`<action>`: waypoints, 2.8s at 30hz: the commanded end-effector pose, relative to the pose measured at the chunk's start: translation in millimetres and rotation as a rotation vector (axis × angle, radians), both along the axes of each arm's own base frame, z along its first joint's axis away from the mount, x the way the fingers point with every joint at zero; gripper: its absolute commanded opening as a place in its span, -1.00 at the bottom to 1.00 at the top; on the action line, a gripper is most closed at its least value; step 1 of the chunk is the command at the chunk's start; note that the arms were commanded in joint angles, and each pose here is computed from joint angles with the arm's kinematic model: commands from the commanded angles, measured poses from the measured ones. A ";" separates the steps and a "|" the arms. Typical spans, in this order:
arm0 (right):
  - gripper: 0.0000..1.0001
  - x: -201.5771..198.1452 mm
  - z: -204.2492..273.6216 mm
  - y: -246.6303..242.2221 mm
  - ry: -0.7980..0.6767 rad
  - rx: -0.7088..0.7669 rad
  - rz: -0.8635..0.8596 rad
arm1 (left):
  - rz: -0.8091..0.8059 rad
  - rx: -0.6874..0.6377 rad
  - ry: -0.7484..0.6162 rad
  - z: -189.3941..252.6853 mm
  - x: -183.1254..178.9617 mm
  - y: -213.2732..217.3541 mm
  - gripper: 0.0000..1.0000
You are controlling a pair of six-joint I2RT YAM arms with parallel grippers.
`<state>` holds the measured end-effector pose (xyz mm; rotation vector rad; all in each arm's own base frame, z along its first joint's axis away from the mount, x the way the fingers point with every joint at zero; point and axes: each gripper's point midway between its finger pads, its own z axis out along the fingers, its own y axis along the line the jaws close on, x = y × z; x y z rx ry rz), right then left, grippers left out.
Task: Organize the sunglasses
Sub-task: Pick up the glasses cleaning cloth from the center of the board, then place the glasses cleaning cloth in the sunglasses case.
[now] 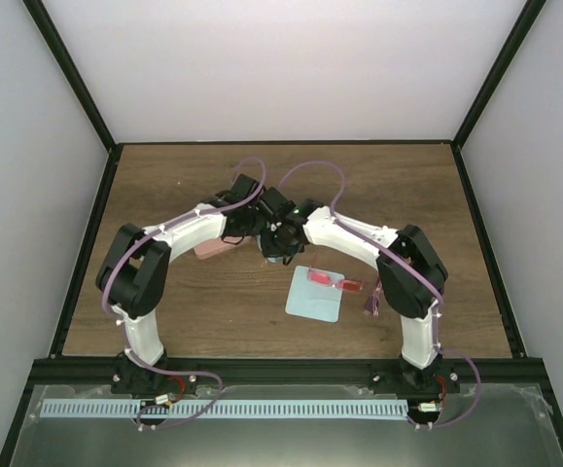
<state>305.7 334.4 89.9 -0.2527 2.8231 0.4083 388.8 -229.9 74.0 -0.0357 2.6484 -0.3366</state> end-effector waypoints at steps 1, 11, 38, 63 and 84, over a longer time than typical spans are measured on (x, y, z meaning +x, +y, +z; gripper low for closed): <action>-0.99 18.1 -6.7 -9.4 -0.005 -0.033 -0.019 | -0.016 -0.002 -0.013 -1.6 16.3 -5.0 -0.92; -0.99 40.9 -19.2 -24.5 0.001 -0.049 -0.047 | -0.016 0.000 -0.005 -12.4 44.2 -9.0 -0.91; -0.99 46.4 -48.4 -19.6 0.056 -0.066 -0.026 | -0.037 0.015 0.028 -34.9 60.8 -6.8 -0.91; -0.62 50.6 -34.7 -13.3 0.036 -0.027 -0.036 | -0.052 0.001 0.029 -32.6 53.6 -4.1 -0.48; -0.08 35.0 5.4 -8.0 -0.040 0.009 -0.059 | -0.050 -0.058 -0.007 -8.8 38.3 -2.9 -0.91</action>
